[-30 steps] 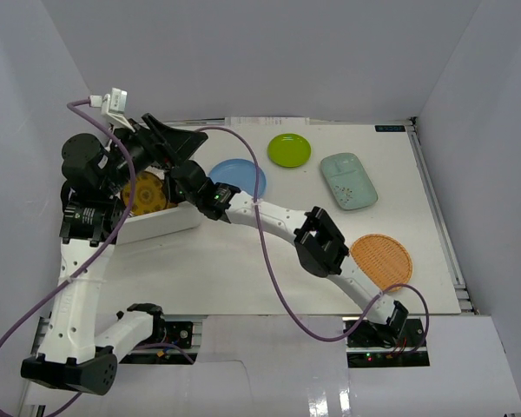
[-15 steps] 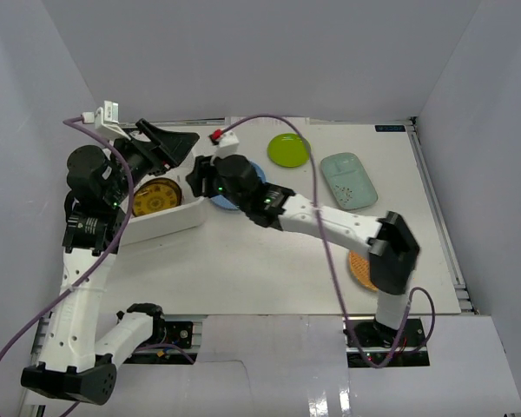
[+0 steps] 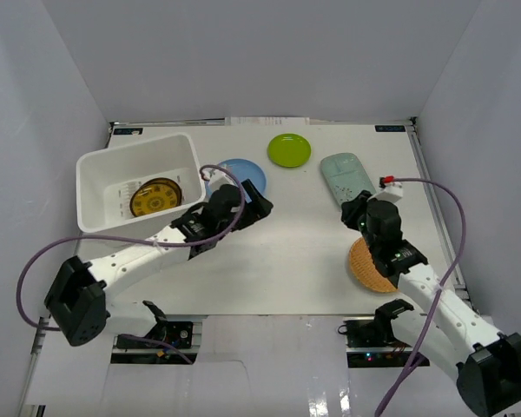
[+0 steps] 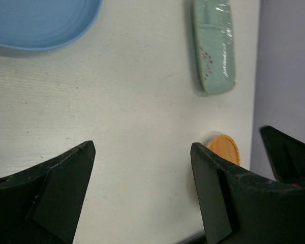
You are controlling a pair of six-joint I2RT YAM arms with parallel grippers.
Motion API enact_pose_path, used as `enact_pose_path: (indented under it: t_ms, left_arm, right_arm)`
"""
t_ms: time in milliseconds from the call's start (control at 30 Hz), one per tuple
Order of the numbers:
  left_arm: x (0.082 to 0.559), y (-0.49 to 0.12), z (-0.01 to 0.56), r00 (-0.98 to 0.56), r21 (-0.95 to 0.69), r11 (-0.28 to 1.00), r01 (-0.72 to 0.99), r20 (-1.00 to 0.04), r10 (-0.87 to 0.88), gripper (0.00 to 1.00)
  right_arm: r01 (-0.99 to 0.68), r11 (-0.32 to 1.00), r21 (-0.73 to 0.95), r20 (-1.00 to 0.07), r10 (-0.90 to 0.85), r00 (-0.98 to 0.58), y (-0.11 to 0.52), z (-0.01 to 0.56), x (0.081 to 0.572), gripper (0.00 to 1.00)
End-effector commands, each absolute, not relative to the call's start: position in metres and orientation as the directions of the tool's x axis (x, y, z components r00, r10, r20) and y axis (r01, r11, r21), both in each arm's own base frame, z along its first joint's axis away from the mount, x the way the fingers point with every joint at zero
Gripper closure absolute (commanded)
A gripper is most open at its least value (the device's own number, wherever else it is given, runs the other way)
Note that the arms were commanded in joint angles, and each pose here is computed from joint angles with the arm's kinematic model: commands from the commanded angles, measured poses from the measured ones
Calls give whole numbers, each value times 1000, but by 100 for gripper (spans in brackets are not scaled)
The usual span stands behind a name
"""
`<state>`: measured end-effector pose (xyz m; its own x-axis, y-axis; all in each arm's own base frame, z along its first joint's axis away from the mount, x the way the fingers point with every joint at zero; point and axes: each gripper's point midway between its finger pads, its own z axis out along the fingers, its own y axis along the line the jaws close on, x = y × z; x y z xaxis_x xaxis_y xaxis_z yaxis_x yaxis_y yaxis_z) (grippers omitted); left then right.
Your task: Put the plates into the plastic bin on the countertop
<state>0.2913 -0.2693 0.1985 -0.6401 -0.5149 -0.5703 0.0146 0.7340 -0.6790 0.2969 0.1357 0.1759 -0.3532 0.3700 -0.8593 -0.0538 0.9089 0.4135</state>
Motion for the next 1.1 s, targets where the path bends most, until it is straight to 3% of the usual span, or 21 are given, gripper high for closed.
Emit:
enact_pose_path:
  t_ms: [0, 133, 400, 667, 867, 1000, 1067]
  left_arm:
    - [317, -264, 184, -431, -652, 741, -164, -628, -648, 14]
    - [328, -257, 115, -390, -575, 723, -383, -609, -691, 12]
    - [354, -229, 86, -223, -563, 620, -546, -616, -755, 8]
    - [378, -205, 51, -186, -533, 550, -643, -587, -788, 9]
    - [384, -206, 25, -227, -483, 563, -671, -589, -775, 31]
    - [385, -212, 19, -262, -462, 590, -662, -594, -760, 58]
    - [384, -217, 17, -294, -444, 620, -647, -605, -740, 79]
  right_arm:
    - [90, 902, 421, -842, 426, -330, 78, 162, 297, 70]
    - [83, 861, 501, -789, 494, -365, 60, 148, 288, 64]
    - [-34, 855, 518, -765, 445, -465, 81, 136, 264, 61]
    - [-135, 820, 556, -747, 421, -515, 101, 134, 255, 59]
    - [-190, 783, 593, -733, 426, -531, 114, 141, 262, 57]
    - [-206, 777, 595, -729, 414, -544, 125, 146, 272, 56]
    - [-225, 777, 588, -740, 404, -538, 134, 153, 279, 55]
